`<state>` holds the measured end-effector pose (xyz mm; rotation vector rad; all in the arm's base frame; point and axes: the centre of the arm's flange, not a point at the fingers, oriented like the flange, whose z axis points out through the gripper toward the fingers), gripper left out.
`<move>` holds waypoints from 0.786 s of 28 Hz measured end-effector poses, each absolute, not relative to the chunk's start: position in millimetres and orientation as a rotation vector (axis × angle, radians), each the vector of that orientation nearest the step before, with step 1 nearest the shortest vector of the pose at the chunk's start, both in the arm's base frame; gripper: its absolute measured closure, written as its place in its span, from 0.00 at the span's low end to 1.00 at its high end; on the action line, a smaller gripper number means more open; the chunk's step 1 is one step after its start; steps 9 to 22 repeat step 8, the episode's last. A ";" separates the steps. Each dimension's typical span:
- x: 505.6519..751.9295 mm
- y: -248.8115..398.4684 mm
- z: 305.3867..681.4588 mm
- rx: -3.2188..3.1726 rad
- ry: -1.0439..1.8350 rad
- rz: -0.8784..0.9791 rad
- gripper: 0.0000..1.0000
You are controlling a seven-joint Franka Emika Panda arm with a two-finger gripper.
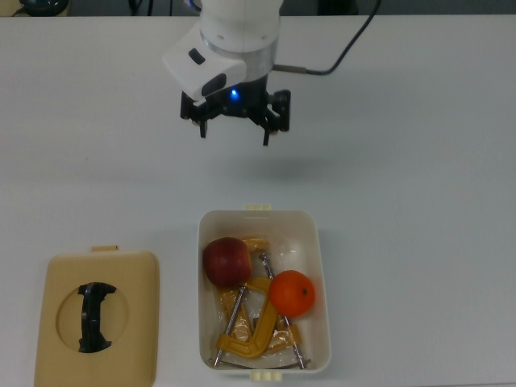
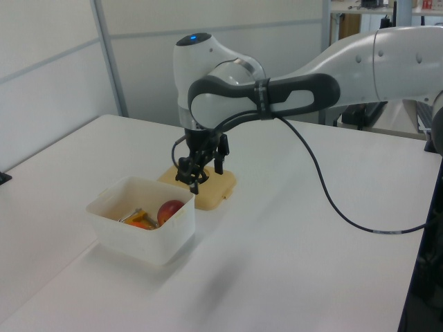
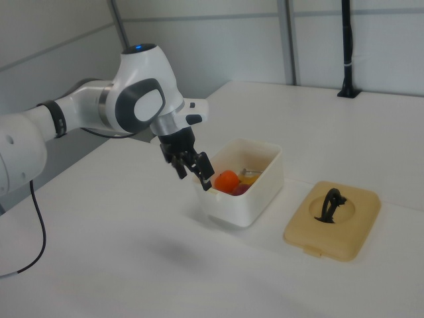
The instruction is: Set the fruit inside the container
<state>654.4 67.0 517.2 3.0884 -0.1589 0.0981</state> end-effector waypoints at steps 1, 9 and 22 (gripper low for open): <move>651.1 63.5 518.7 3.088 -0.129 0.067 0.00; 641.0 34.1 529.5 3.083 -0.052 -0.004 0.00; 641.0 34.1 529.5 3.083 -0.052 -0.004 0.00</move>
